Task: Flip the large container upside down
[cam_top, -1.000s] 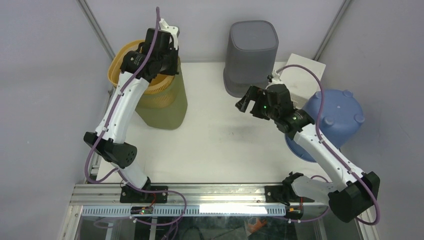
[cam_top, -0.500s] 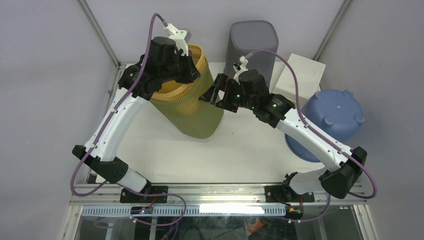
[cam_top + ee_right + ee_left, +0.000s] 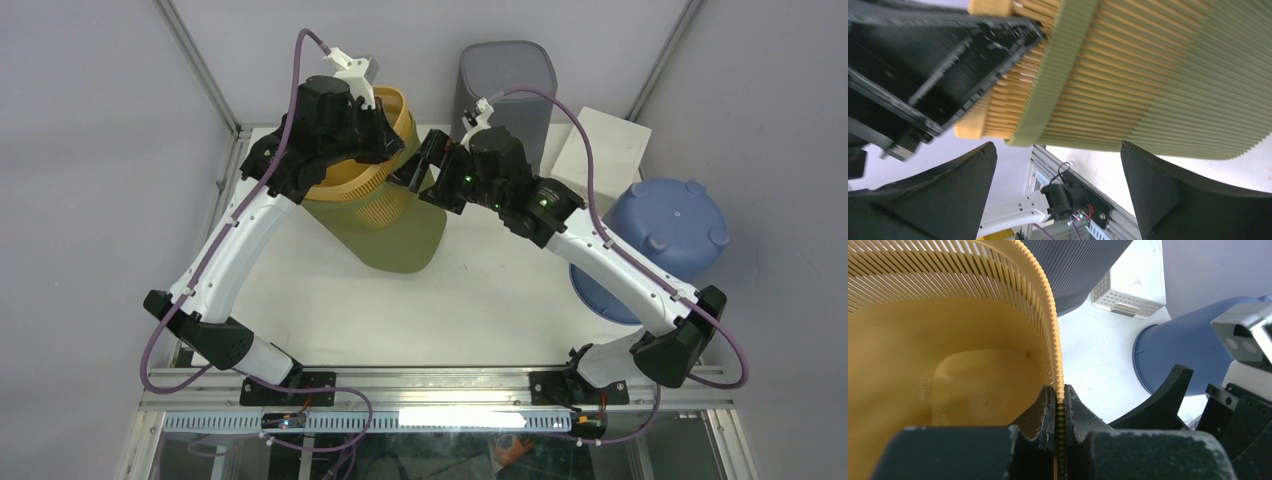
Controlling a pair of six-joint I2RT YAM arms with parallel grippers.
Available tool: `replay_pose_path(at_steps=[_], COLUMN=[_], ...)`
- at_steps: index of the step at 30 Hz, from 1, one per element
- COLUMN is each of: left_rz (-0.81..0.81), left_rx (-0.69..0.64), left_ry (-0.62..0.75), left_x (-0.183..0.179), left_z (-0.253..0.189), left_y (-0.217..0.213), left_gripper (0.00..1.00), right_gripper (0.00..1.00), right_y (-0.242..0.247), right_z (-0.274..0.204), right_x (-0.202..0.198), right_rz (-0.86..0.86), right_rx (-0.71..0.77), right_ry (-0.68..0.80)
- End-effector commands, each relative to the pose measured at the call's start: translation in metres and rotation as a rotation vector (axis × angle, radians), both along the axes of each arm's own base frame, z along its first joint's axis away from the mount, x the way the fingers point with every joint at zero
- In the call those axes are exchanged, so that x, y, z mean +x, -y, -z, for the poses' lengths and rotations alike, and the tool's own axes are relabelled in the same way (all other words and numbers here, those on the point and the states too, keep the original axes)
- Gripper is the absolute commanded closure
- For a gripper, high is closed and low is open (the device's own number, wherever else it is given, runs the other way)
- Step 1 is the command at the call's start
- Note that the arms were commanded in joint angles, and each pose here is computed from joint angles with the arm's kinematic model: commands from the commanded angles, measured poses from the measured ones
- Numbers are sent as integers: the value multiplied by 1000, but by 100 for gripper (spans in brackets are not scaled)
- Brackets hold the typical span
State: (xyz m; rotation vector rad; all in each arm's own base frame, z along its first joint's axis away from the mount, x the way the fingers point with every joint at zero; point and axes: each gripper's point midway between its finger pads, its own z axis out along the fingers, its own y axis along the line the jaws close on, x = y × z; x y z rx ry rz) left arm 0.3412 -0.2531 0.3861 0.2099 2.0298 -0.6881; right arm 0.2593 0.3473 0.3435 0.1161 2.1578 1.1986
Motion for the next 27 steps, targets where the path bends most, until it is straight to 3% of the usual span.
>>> replay_pose_path(at_steps=[1, 10, 17, 27], left_rz=[43, 81, 118, 137], left_rx=[-141, -151, -173, -212], left_ry=[79, 79, 128, 311], left_x=[-7, -13, -22, -40], left_z=[-40, -43, -66, -160], left_y=[13, 18, 20, 12], left_gripper=[100, 100, 100, 100], right_gripper=[1, 1, 4, 6], right_y=[-7, -3, 9, 10], right_z=[-34, -7, 52, 106], right_x=[16, 31, 33, 25], right_rz=[54, 137, 199, 199], right_rx=[64, 26, -82, -137], right_ry=[48, 9, -73, -187])
